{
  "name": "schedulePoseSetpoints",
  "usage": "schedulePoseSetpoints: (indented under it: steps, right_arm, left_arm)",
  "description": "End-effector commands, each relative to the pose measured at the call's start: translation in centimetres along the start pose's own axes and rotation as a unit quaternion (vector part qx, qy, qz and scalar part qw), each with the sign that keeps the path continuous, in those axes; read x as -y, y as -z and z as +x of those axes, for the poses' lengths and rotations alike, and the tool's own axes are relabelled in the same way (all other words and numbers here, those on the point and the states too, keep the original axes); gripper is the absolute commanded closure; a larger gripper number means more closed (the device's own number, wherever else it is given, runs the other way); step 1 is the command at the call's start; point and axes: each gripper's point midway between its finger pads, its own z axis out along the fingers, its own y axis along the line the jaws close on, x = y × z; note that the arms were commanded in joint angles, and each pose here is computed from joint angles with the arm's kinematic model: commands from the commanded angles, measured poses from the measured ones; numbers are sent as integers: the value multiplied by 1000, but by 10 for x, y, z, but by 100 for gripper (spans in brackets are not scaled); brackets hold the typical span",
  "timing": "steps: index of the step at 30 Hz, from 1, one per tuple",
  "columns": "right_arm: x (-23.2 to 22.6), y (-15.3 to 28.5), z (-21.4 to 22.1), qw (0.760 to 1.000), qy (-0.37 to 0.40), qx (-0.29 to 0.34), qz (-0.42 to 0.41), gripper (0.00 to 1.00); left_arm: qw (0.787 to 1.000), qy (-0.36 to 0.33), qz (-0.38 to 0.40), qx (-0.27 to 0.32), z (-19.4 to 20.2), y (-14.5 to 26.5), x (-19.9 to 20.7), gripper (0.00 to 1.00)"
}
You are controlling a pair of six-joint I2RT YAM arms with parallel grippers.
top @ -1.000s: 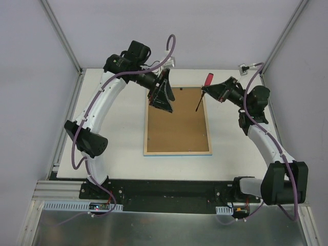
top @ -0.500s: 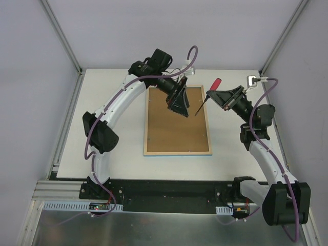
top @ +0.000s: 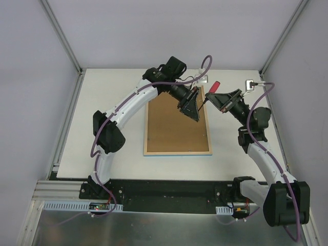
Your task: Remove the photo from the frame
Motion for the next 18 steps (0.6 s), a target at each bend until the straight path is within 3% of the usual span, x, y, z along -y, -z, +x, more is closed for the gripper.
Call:
schedulePoseSetpoints:
  steps: [1, 3, 4, 6, 7, 9, 11, 13, 18]
  right_arm:
    - [-25, 1, -9, 998, 43, 25, -40, 100]
    - [-25, 0, -9, 998, 42, 24, -39, 100]
    - [-25, 0, -9, 998, 44, 22, -40, 100]
    - [-24, -1, -6, 998, 58, 5, -32, 96]
    - [-22, -2, 0, 997, 69, -23, -21, 83]
    - [-22, -1, 10, 991, 106, -87, -7, 48]
    - [-22, 4, 23, 981, 127, -146, -7, 25]
    - [-25, 12, 36, 969, 139, -202, -19, 18]
    - [-19, 36, 58, 945, 163, -283, -2, 17]
  left_arm:
    - [999, -17, 27, 9, -10, -2, 16, 72]
    - [999, -18, 29, 7, -9, -5, 17, 87]
    - [999, -17, 27, 6, -8, -6, 16, 100]
    - [1000, -22, 20, 5, -6, -4, 14, 100]
    - [1000, -22, 14, 2, -2, -4, 14, 100]
    - [999, -32, -2, -8, 9, 0, 13, 100]
    - [998, -47, -24, -28, 24, 5, 14, 100]
    - [996, -56, -42, -54, 41, 11, 15, 100]
    - [991, -27, -56, -116, 75, 23, 20, 100]
